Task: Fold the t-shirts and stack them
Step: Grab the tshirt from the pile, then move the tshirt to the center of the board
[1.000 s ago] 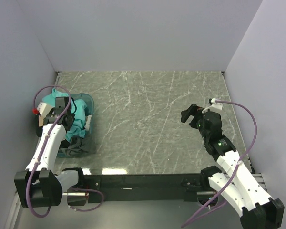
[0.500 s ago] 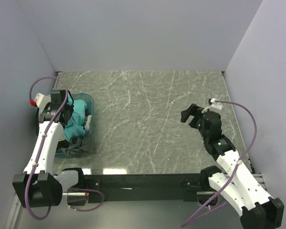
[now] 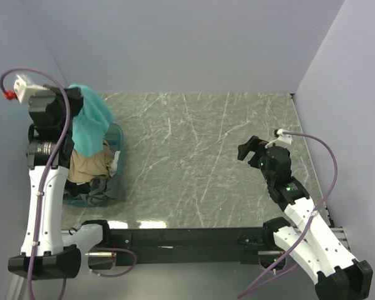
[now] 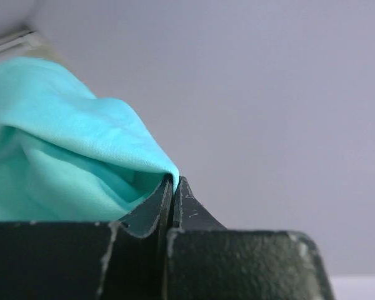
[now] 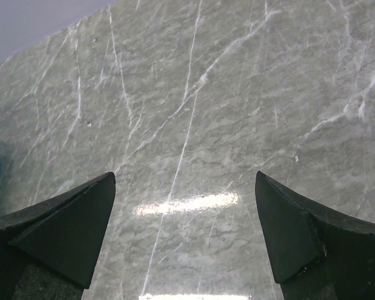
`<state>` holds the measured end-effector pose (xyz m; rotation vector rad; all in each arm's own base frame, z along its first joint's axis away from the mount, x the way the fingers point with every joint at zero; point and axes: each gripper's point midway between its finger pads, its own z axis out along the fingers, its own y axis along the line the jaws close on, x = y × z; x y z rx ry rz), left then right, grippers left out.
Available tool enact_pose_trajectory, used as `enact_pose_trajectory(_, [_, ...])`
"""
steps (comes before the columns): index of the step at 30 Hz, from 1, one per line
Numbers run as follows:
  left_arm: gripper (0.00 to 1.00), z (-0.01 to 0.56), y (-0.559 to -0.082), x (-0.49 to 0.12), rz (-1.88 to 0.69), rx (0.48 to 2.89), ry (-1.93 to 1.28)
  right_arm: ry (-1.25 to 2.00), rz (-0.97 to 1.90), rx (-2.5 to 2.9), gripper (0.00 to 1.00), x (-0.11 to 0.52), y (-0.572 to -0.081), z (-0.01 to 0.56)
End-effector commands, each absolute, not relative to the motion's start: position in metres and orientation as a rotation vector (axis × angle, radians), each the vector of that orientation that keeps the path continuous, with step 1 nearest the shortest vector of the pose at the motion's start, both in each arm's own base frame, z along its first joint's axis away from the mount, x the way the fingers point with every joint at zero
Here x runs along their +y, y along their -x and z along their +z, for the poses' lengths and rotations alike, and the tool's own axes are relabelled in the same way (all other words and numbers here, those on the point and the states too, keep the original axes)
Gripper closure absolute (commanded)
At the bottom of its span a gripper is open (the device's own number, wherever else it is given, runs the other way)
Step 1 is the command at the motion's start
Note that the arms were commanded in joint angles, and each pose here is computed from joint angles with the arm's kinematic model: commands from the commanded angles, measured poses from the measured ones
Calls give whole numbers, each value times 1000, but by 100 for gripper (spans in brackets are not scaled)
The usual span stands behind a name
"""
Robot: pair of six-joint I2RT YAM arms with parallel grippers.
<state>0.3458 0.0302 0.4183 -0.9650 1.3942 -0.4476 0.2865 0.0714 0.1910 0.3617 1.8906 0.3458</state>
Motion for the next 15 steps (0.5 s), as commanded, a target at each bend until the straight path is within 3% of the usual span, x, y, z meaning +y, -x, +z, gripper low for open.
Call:
enact_pose_trajectory(1, [99, 503, -354, -8, -607, 1298, 707, -365, 333, 1831, 2, 67, -291, 207])
enact_pose_trajectory(6, [99, 541, -357, -94, -678, 1351, 475, -370, 323, 1830, 2, 65, -292, 208])
enact_pose_trajectory(15, [99, 543, -355, -230, -943, 1435, 123, -394, 288, 1818, 2, 58, -290, 208])
